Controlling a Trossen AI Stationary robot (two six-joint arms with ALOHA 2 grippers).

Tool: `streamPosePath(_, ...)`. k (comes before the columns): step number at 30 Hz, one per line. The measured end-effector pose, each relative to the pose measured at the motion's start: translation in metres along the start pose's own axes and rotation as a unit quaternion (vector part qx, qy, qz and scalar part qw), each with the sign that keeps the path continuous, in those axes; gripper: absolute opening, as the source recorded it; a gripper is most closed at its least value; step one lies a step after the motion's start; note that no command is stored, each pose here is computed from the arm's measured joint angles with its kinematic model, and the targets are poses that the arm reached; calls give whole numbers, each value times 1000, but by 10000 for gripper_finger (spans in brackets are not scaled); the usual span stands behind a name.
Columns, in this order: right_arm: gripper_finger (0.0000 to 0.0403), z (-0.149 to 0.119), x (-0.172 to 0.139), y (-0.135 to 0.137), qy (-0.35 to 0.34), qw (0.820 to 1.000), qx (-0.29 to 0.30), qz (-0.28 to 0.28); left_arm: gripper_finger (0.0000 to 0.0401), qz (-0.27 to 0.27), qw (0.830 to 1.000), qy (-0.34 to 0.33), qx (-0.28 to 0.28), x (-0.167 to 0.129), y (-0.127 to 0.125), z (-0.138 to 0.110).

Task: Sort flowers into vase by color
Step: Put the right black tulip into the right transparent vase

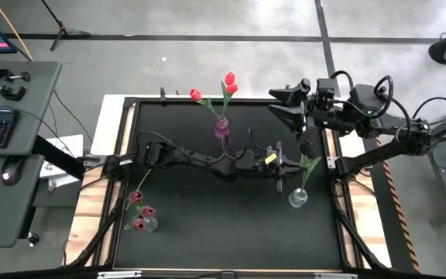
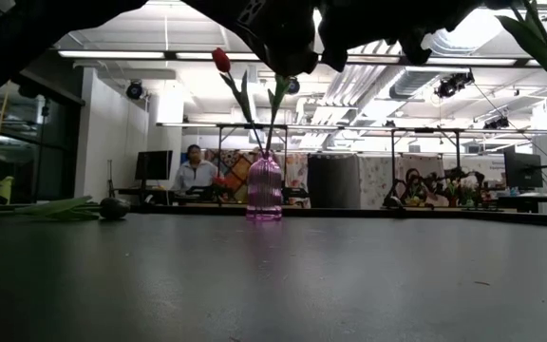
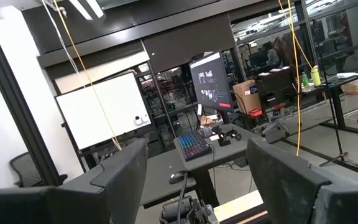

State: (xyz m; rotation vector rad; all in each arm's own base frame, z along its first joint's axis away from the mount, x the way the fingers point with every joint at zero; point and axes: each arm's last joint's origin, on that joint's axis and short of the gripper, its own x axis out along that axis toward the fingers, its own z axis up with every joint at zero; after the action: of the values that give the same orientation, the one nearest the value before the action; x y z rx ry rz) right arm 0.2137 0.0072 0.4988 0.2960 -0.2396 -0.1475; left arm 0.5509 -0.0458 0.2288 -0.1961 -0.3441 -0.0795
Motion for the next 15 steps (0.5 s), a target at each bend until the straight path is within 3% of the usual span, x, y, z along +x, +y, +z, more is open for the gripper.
streamPosePath(4, 263, -1, 0, 0, 3, 1000, 0, -1, 1, 0, 1000, 7, -6, 0, -1, -2)
streamPosePath(9, 263, -1, 0, 0, 4, 1000, 2, -1, 1, -1, 998, 21, -53, 0, -5, -5)
streamPosePath(15, 263, -1, 0, 0, 4, 1000, 0, -1, 33, 1, 998, 41, -38, -1, -5, -9)
